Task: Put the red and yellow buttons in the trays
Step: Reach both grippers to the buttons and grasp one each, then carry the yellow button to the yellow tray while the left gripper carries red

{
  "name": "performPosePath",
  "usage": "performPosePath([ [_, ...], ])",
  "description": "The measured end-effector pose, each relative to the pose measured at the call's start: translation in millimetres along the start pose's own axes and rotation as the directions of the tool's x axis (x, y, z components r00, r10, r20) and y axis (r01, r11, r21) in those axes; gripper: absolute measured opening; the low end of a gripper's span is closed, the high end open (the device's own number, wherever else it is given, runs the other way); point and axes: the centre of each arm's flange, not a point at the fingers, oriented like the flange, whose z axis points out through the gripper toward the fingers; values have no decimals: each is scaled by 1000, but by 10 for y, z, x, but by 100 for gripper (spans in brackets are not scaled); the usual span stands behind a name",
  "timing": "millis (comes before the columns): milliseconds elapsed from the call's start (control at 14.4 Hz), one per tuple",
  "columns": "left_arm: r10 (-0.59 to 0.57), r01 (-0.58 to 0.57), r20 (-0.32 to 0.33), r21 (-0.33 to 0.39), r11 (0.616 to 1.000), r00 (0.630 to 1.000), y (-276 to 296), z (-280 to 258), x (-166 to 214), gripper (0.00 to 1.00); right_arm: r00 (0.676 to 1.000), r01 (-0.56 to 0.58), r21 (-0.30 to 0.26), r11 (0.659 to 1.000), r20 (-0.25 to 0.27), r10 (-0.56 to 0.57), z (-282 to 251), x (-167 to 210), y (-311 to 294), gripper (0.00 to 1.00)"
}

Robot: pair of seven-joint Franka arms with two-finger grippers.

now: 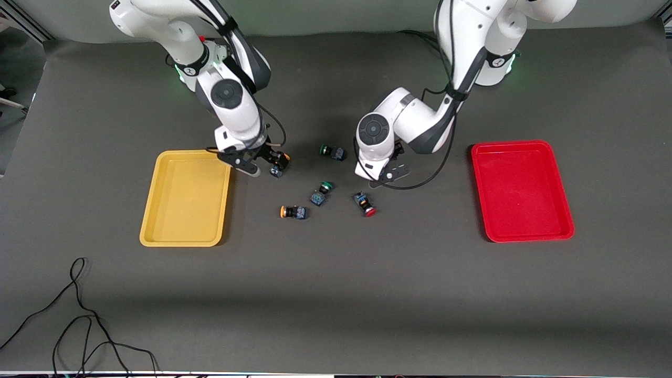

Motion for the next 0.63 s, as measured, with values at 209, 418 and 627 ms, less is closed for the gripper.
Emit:
performPosePath([
  [209, -33, 33, 20, -26, 999, 999, 37, 107, 19, 93, 1000, 12, -16, 1000, 0, -12, 421, -69, 23, 100],
  [418, -37, 38, 24, -25, 999, 999, 38, 129, 22, 62, 1000, 17, -24, 1000, 2, -17, 528, -91, 16, 81],
  [627, -40, 40, 26, -20, 999, 999, 44, 39, 43, 33, 1000, 18, -16, 1000, -2, -18, 497, -73, -19, 48],
])
